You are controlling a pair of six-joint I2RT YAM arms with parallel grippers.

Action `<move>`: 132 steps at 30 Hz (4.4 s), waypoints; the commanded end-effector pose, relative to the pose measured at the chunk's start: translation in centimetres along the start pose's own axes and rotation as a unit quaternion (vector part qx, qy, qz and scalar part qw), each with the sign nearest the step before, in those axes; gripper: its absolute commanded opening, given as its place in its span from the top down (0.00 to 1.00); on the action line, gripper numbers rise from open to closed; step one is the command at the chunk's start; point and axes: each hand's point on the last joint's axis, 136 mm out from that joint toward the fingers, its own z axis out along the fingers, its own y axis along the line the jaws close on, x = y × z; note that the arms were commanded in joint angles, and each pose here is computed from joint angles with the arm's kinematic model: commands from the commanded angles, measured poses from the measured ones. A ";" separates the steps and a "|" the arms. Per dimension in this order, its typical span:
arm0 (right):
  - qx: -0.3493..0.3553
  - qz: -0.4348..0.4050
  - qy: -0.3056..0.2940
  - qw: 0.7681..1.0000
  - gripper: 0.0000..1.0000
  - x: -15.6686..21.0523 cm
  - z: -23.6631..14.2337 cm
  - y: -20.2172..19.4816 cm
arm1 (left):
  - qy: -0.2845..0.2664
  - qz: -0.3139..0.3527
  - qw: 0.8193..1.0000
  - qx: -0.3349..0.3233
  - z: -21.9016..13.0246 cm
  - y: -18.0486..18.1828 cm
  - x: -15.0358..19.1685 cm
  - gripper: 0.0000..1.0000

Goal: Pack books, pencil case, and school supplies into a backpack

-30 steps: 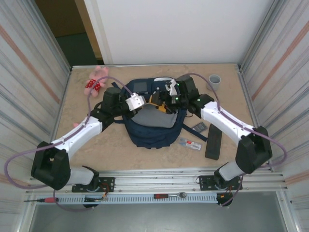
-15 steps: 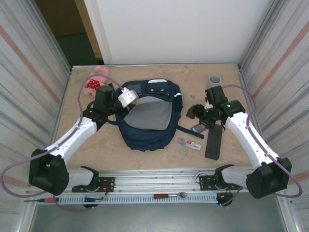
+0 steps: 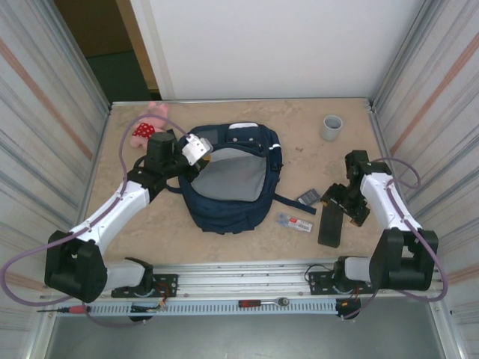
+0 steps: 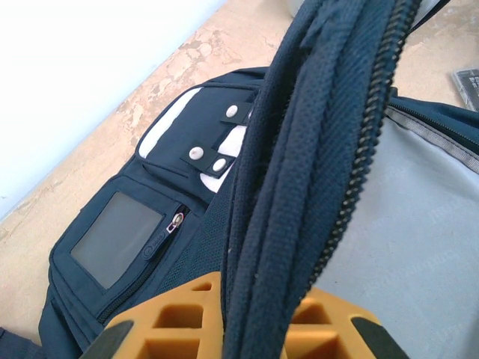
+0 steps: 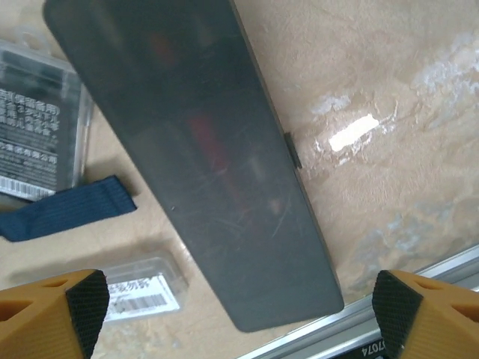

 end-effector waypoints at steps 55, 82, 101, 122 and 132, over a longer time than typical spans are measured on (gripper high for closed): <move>-0.375 -0.271 -0.344 0.817 0.50 -0.2 -17.5 12.8 | -0.079 -0.056 0.995 -0.001 -2.2 1.3 -4.8 1.00; -0.176 -0.832 -0.424 0.311 0.47 15.2 -11.7 33.2 | -0.145 -0.095 0.980 0.093 -4.2 -0.3 -8.5 1.00; -0.109 -0.811 -0.363 0.446 0.14 11.5 -7.6 32.8 | -0.154 -0.095 0.981 0.069 -4.9 0.6 -9.3 1.00; -0.316 -0.378 -0.265 0.829 0.57 15.2 -4.7 32.2 | -0.160 -0.111 0.979 0.068 -4.7 0.7 -9.1 1.00; -0.295 -0.350 -0.249 0.854 0.68 15.9 -0.1 34.7 | -0.171 -0.115 0.975 0.079 -4.9 0.3 -9.5 1.00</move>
